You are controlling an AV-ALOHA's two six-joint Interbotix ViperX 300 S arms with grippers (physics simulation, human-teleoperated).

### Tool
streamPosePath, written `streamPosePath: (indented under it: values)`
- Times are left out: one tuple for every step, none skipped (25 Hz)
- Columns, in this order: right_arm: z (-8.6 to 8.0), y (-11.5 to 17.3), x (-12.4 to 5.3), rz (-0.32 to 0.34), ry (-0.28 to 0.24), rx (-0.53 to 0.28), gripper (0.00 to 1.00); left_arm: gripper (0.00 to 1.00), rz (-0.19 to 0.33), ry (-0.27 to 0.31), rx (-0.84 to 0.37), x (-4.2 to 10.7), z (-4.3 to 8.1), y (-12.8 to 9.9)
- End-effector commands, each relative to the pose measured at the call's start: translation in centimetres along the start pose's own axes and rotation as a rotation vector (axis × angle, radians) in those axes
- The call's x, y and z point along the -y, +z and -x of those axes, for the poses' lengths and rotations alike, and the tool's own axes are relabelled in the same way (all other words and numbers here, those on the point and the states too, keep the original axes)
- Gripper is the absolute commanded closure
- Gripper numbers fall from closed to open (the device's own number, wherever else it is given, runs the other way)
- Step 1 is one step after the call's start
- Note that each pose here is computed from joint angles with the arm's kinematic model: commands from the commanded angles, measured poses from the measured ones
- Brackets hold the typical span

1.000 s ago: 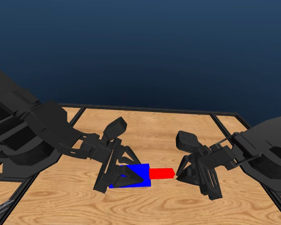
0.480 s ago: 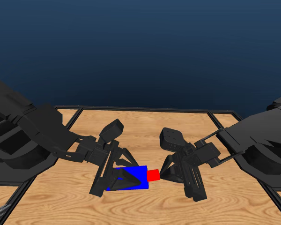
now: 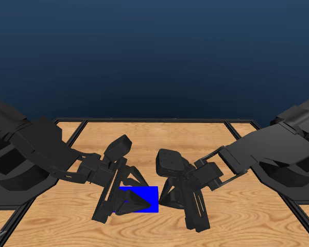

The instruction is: Insert peg into socket

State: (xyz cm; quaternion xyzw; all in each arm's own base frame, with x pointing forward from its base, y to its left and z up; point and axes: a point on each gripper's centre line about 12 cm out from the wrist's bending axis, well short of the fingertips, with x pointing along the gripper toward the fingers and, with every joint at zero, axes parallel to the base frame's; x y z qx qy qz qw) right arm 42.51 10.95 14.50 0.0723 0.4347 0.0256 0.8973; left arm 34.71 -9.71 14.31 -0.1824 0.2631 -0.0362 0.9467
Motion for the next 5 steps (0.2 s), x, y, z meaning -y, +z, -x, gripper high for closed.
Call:
streamPosePath:
  values:
    - [0.9, 0.3, 0.2, -0.036, 0.021, 0.039, 1.00, 1.00, 0.005, -0.015, 0.079, 0.4, 0.2, 2.2]
    - [1.2, 0.0, 0.3, -0.056, 0.028, 0.045, 1.00, 1.00, 0.017, -0.012, 0.082, 0.2, 0.3, 2.3]
    - [1.5, -0.6, 0.6, -0.081, 0.035, 0.049, 1.00, 1.00, 0.017, -0.015, 0.086, 0.3, 0.3, 2.5]
    - [2.0, -0.4, 0.5, -0.100, 0.050, 0.075, 1.00, 1.00, 0.017, -0.017, 0.089, 0.3, 0.4, 2.5]
    - [2.3, -0.9, 0.9, -0.151, 0.076, 0.108, 1.00, 1.00, 0.011, -0.018, 0.090, 0.3, 0.4, 2.1]
